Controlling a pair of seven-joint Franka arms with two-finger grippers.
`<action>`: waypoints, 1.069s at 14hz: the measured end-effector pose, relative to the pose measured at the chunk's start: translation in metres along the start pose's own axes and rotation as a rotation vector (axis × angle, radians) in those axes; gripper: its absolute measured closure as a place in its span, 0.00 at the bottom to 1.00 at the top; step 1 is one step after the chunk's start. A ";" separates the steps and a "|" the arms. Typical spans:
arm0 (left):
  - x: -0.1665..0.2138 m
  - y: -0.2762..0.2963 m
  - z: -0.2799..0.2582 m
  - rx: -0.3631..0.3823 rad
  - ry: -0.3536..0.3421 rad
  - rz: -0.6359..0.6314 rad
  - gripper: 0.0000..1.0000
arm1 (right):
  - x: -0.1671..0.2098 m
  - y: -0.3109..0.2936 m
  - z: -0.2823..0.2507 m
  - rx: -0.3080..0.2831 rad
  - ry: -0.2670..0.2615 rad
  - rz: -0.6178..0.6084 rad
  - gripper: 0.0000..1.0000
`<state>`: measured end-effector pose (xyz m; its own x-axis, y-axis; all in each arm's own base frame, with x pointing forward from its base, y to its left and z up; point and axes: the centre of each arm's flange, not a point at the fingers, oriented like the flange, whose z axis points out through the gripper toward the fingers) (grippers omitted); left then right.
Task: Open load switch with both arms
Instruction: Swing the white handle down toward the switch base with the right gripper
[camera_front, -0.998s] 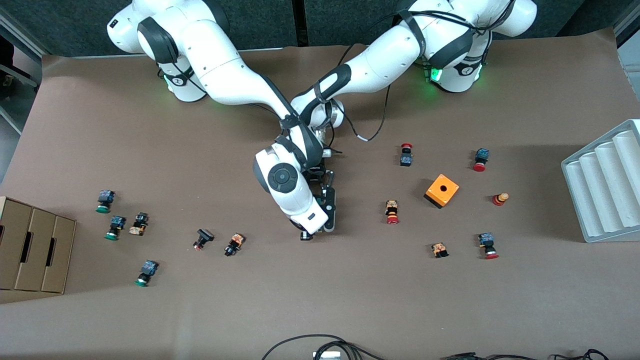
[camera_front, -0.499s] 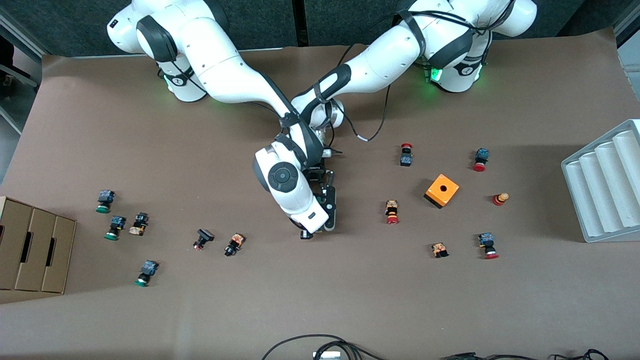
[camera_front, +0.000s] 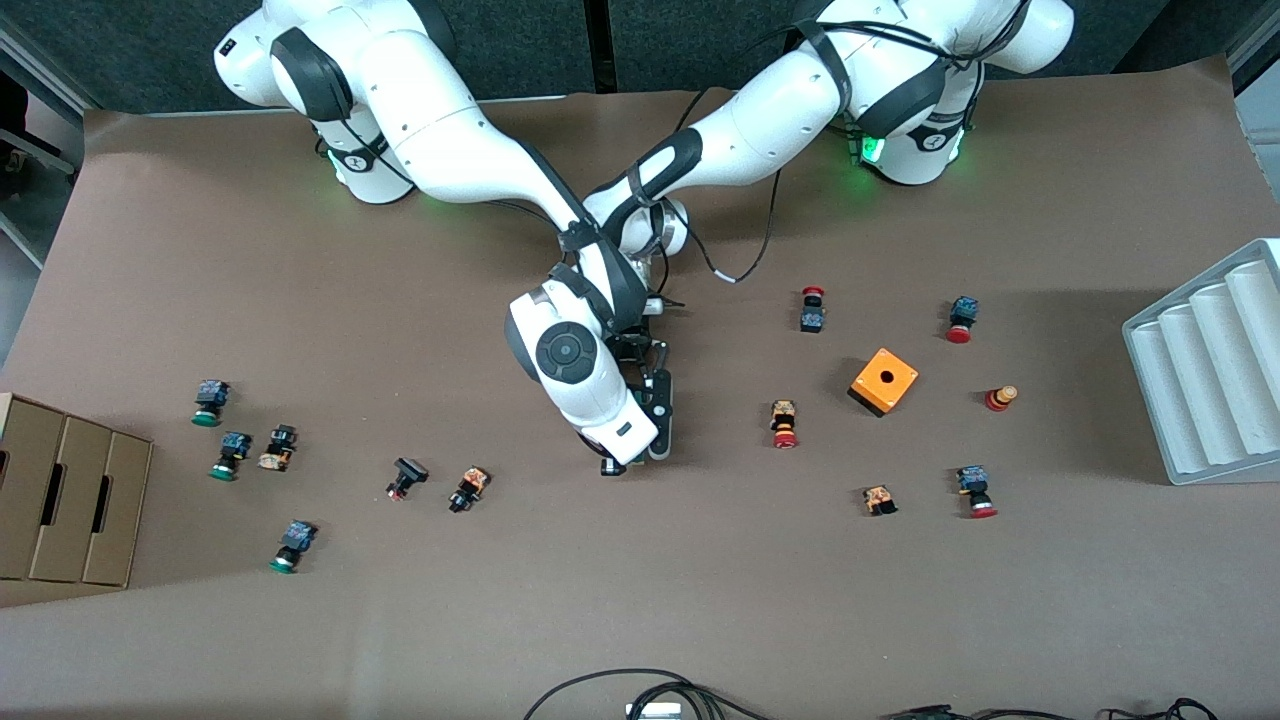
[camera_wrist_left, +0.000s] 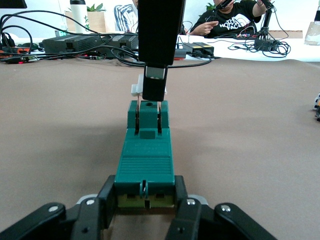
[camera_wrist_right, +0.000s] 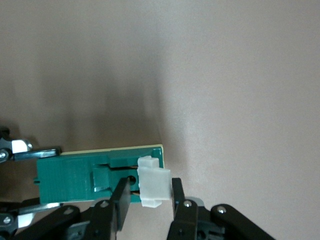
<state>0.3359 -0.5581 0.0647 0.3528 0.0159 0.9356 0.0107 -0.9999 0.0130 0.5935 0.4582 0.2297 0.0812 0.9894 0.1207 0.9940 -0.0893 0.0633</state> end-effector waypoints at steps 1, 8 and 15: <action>0.000 0.000 0.000 0.000 0.000 0.000 0.51 | 0.000 0.000 0.000 0.000 0.000 0.000 0.59; 0.000 0.000 0.000 0.000 0.000 0.000 0.51 | 0.001 -0.002 -0.006 0.018 -0.006 0.001 0.59; 0.000 0.000 0.000 0.000 0.000 0.000 0.51 | 0.003 -0.004 -0.011 0.032 -0.011 0.002 0.59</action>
<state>0.3360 -0.5581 0.0647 0.3526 0.0158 0.9356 0.0107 -0.9999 0.0129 0.5885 0.4598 0.2408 0.0837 0.9904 0.1096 0.9957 -0.0875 0.0309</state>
